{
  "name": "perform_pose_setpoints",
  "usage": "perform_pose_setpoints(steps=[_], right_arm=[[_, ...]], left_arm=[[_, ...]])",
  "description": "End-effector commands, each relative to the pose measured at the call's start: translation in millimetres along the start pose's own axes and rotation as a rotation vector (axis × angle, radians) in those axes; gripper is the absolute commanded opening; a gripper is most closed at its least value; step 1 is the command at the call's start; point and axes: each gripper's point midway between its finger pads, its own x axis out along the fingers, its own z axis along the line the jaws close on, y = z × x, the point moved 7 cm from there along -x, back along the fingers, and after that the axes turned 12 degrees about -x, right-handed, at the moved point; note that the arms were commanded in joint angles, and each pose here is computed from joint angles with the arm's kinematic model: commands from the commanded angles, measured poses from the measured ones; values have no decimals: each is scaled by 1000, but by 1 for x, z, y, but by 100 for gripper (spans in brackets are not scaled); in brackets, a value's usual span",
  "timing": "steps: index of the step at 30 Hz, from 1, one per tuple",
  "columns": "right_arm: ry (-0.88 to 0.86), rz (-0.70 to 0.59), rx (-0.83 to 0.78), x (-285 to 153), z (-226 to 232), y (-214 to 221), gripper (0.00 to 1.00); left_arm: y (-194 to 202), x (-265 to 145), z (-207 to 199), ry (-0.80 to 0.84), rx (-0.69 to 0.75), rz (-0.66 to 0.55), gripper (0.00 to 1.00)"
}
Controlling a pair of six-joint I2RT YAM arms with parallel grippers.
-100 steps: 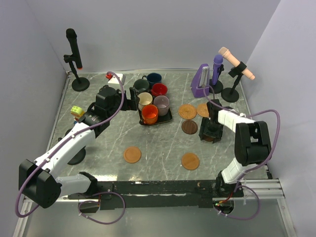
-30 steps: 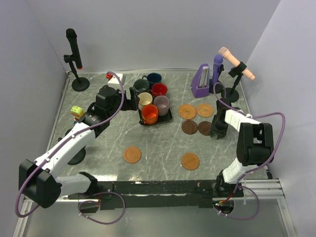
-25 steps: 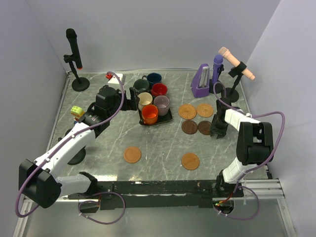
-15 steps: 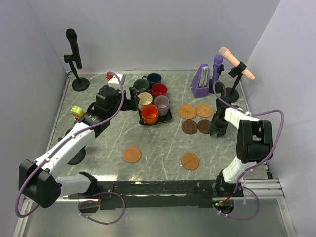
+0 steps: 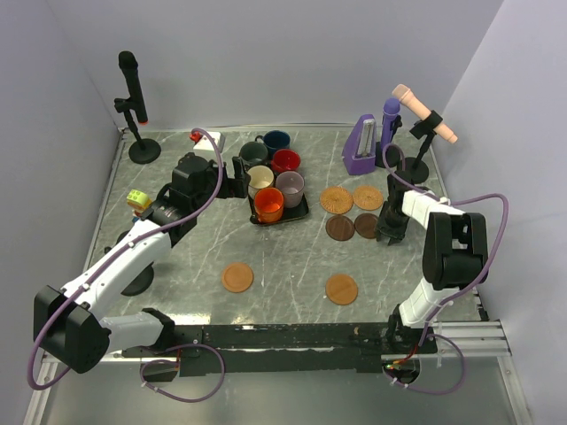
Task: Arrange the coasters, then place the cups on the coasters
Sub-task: Move the coaster to the center of the board.
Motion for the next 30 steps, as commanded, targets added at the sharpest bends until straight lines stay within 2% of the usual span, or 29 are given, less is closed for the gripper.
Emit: perform_pose_setpoints(steps=[1, 17, 30], right_arm=[[-3, -41, 20, 1, 2, -16, 46], [5, -56, 15, -3, 1, -17, 48], [-71, -164, -9, -43, 4, 15, 73]], left_arm=[[-11, -3, -6, 19, 3, -41, 97], [-11, -4, -6, 19, 3, -42, 97], [-12, -4, -8, 31, -2, -42, 97]])
